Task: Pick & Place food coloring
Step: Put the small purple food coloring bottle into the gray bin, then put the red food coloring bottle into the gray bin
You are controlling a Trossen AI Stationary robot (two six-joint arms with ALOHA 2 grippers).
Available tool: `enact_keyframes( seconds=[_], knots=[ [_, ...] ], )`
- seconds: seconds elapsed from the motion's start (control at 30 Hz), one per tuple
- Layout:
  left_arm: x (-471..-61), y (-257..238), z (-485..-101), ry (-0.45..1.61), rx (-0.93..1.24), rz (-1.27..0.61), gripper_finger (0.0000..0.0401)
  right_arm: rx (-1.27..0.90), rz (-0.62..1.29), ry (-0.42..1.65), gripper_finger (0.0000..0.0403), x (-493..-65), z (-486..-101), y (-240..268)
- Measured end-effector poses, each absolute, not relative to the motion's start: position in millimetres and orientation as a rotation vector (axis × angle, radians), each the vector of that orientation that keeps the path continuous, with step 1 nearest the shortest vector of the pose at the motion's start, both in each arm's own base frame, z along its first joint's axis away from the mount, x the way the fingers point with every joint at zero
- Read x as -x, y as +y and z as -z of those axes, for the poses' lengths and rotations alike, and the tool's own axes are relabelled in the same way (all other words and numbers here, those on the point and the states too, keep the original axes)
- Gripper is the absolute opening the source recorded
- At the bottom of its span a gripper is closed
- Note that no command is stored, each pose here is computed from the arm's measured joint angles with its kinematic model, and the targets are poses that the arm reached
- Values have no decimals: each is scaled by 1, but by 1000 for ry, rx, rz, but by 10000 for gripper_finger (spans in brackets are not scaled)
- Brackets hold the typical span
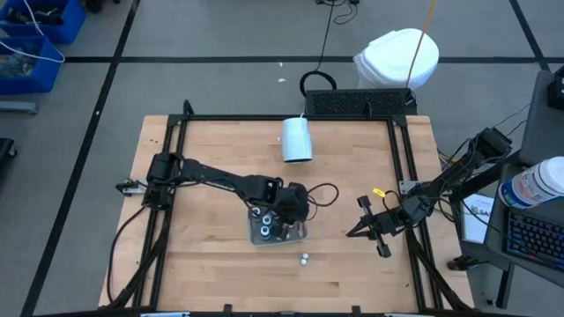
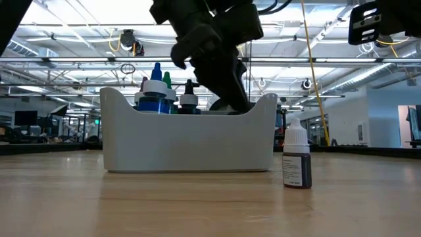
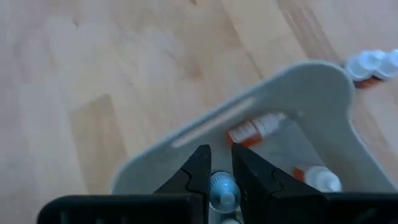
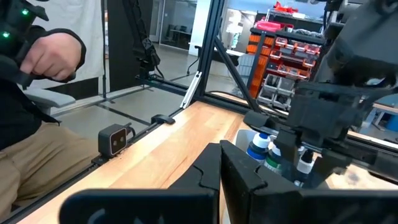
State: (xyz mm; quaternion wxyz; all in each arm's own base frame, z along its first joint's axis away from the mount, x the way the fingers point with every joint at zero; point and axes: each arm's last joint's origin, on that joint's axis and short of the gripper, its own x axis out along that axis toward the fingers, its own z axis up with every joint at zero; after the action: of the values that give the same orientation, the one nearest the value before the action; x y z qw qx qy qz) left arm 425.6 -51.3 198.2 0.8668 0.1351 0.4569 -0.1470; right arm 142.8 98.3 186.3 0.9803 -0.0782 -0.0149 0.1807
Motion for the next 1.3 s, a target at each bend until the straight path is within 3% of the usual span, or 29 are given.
enact_keyframes(
  seconds=[0.87,1.13,1.3],
  knots=[
    [-422,-45,-171,911,-289,246,55,160,-363,-30,0,-143,-186,98],
    [-426,-43,-179,901,-247,209,163,160,-363,-30,0,-143,-186,98],
    [-431,-47,-222,874,-260,214,211,160,-363,-29,0,-143,-186,98]
  ],
)
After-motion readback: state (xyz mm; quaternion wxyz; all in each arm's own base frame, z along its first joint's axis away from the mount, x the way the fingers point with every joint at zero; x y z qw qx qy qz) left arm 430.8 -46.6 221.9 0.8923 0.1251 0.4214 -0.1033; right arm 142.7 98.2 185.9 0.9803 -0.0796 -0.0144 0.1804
